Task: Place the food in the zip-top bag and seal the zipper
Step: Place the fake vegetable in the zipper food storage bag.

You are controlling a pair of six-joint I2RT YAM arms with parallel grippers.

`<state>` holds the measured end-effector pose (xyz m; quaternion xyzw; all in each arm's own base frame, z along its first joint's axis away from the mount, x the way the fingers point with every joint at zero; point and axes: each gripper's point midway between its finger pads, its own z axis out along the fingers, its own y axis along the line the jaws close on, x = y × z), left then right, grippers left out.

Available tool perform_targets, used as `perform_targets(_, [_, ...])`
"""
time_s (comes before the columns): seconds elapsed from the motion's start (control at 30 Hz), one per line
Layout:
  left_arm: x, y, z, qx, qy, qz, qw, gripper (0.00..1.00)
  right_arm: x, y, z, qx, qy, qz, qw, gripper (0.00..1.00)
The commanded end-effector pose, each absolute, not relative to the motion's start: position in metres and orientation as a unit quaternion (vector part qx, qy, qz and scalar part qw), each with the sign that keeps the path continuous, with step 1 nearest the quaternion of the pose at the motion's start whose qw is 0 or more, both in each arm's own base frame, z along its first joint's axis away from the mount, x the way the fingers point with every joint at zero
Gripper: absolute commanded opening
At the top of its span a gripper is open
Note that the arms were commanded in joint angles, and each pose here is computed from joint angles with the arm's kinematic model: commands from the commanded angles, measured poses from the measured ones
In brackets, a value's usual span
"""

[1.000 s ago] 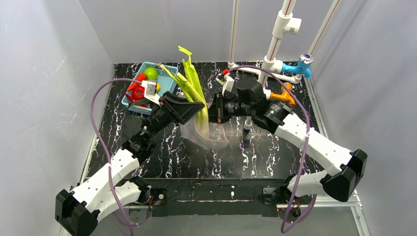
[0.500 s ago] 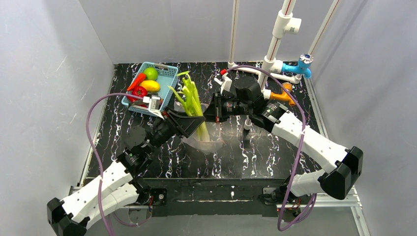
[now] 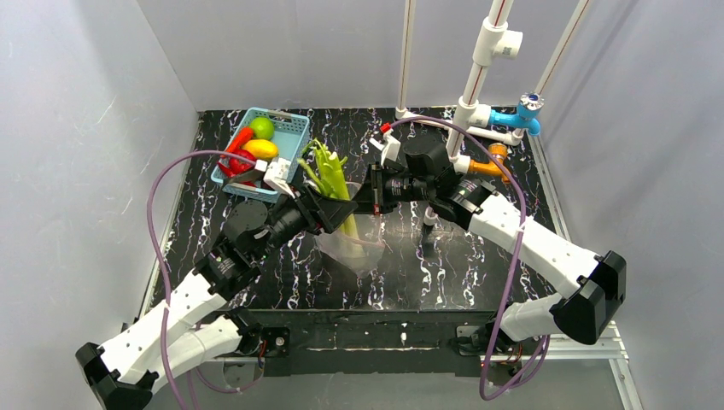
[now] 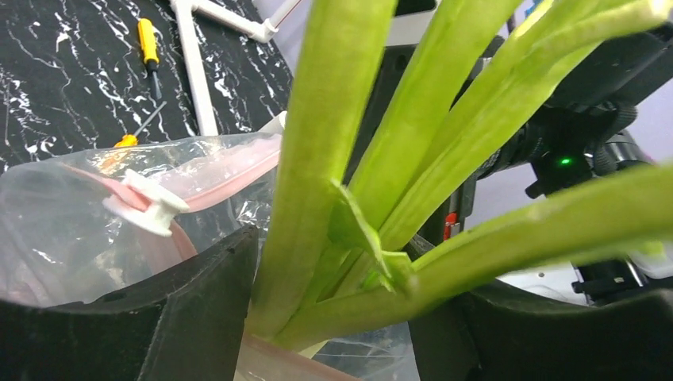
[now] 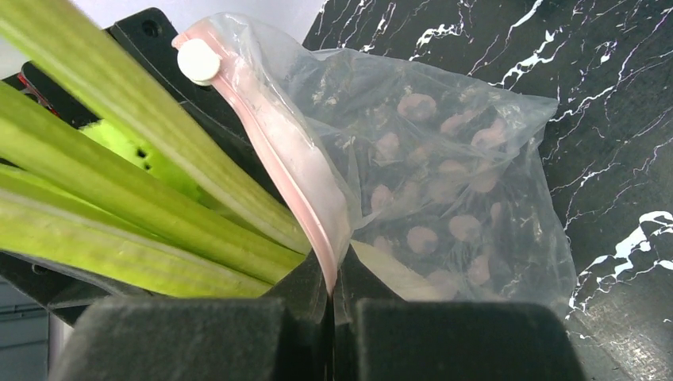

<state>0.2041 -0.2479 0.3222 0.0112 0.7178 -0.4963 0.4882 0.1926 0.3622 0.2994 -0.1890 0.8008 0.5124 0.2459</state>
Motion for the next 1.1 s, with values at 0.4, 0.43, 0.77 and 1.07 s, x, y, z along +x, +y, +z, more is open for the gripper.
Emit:
perform_targets(0.4, [0.2,-0.235,0.335,0.048,0.753,-0.436,0.491,0.44,0.193,0.364,0.309,-0.2,0.786,0.525,0.257,0.01])
perform_targets(0.43, [0.199,-0.236,0.336,0.054,0.753,-0.436,0.49,0.38,0.193,0.364,0.309,-0.2,0.787,0.525,0.257,0.01])
perform_targets(0.77, [0.19,-0.264,0.373,0.001,0.691,-0.57,0.446,0.05,0.195,0.363,0.311,-0.194,0.786,0.525,0.263,0.01])
perform_targets(1.07, [0.197,-0.243,0.345,-0.023,0.713,-0.518,0.472,0.04,0.197,0.358,0.316,-0.174,0.782,0.544,0.251,0.01])
